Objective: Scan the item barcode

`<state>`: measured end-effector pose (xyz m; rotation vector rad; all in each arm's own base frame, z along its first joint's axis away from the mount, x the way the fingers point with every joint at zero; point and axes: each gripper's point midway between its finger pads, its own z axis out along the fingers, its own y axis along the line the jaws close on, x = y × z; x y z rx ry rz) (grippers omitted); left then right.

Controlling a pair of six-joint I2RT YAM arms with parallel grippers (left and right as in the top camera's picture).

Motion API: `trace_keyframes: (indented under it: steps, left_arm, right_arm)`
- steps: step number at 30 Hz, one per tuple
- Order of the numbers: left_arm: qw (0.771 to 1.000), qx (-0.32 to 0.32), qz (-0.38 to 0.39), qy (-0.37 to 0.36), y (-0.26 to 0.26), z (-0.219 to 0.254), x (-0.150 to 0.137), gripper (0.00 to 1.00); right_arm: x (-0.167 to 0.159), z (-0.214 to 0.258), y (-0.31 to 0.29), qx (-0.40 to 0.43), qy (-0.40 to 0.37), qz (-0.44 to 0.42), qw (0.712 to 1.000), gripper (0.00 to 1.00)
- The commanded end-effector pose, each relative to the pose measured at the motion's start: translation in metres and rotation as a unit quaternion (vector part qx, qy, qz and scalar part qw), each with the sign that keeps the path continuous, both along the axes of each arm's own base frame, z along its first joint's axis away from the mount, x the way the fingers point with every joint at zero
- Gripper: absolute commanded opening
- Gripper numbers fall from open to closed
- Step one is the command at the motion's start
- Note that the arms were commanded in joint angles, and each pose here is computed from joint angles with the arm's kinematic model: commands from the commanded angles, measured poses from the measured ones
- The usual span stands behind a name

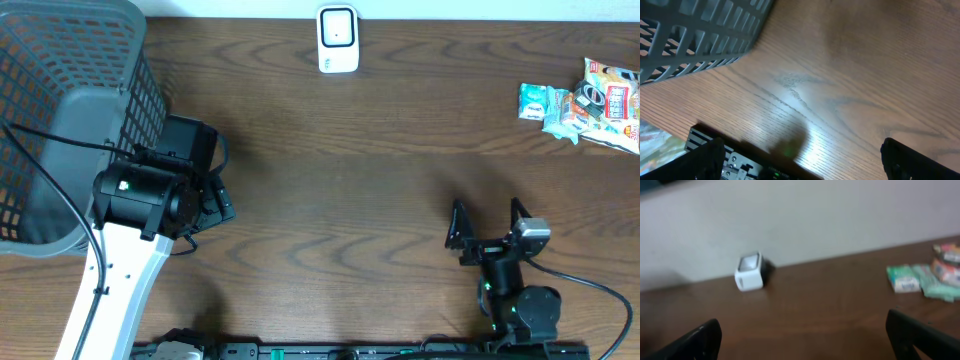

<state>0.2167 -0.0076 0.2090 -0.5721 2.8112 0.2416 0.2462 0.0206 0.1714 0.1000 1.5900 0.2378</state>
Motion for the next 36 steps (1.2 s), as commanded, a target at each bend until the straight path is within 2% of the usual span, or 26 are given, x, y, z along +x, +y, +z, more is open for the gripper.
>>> trace_keyframes:
  steps: [1, 36]
  left_arm:
    - [1.0, -0.004, 0.008, -0.001, 0.0004, 0.0001, -0.0009, 0.98]
    - [1.0, -0.004, 0.008, -0.001, 0.0004, 0.0001, -0.0009, 0.98]
  right_arm:
    - [-0.0007, -0.0149, -0.0024, -0.009, 0.028, -0.008, 1.0, 0.99]
    - [-0.0009, -0.0159, -0.0016, -0.014, 0.03, -0.005, 0.999, 0.99]
